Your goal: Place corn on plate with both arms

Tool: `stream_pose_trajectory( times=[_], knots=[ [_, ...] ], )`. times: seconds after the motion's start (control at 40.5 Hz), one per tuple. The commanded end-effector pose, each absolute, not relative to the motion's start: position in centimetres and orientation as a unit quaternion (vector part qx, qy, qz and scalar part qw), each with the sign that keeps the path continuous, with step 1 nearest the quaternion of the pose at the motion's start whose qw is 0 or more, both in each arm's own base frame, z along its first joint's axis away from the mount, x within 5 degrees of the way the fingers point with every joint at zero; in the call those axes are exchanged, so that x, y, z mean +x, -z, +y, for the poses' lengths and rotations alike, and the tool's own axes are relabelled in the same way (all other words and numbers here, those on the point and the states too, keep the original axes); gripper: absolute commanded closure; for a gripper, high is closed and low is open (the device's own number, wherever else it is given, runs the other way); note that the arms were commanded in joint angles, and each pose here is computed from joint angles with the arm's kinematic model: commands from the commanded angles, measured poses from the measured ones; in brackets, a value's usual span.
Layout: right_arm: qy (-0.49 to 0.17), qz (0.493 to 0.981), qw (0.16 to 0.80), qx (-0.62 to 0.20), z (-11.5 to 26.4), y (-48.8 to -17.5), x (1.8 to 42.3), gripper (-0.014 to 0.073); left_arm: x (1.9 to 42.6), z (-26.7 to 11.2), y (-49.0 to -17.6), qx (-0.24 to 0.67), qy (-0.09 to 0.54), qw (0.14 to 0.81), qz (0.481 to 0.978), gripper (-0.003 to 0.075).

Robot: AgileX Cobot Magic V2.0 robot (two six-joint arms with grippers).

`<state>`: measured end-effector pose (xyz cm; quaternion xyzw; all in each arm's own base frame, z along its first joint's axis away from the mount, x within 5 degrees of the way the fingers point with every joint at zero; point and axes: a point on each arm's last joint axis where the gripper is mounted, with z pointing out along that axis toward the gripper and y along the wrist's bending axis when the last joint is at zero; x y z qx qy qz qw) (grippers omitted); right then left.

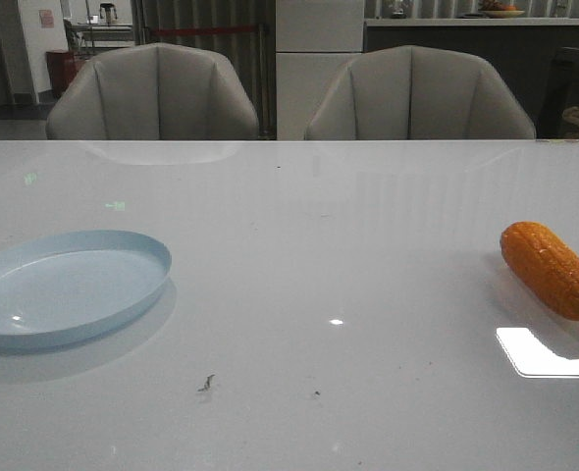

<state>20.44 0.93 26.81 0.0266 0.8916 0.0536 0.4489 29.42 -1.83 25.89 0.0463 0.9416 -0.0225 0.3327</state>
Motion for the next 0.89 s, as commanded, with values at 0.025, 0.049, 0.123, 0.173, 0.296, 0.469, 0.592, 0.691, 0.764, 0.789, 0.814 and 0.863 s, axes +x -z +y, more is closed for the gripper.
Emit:
stream_pose_trajectory(
  times=[0.025,0.049,0.123,0.173,0.296,0.469,0.592,0.691,0.764,0.789,0.814,0.863],
  knots=[
    [-0.052,0.863,0.501,0.034,0.7,-28.7,21.1,0.0141,32.8,-2.0,-27.0,0.042,0.03,0.315,0.948,0.0279],
    [-0.052,0.863,0.501,0.034,0.7,-28.7,21.1,0.0141,33.4,-2.1,-27.1,0.043,0.031,0.305,0.951,0.0279],
    [-0.052,0.863,0.501,0.034,0.7,-28.7,21.1,0.0141,35.1,-2.2,-26.4,0.045,0.033,0.27,0.961,0.0279],
    [-0.052,0.863,0.501,0.034,0.7,-28.7,21.1,0.0141,36.2,-2.3,-25.8,0.047,0.034,0.248,0.967,0.0279],
    [-0.052,0.863,0.501,0.034,0.7,-28.7,21.1,0.0141,38.4,-2.4,-23.9,0.048,0.036,0.21,0.976,0.0279],
    [-0.052,0.864,0.5,0.034,0.7,-28.7,21.1,0.0141,39.9,-2.5,-21.2,0.048,0.036,0.178,0.982,0.0279],
    [-0.052,0.864,0.5,0.034,0.7,-28.7,21.1,0.0141,40.0,-2.6,-20.2,0.048,0.038,0.157,0.986,0.0279],
    [-0.052,0.864,0.5,0.034,0.7,-28.7,21.1,0.0141,40.0,-2.7,-19.8,0.047,0.04,0.147,0.987,0.0286],
    [-0.052,0.864,0.5,0.034,0.7,-28.7,21.1,0.0141,40.0,-2.7,-19.8,0.047,0.04,0.146,0.987,0.0308],
    [-0.052,0.864,0.5,0.034,0.7,-28.7,21.1,0.0141,40.0,-2.7,-19.8,0.047,0.04,0.146,0.987,0.0317],
    [-0.052,0.864,0.5,0.034,0.7,-28.7,21.1,0.0141,40.0,-2.7,-19.8,0.047,0.04,0.146,0.987,0.0332],
    [-0.052,0.864,0.5,0.034,0.7,-28.7,21.1,0.0141,40.0,-2.7,-19.7,0.046,0.041,0.145,0.987,0.0358]
  ],
)
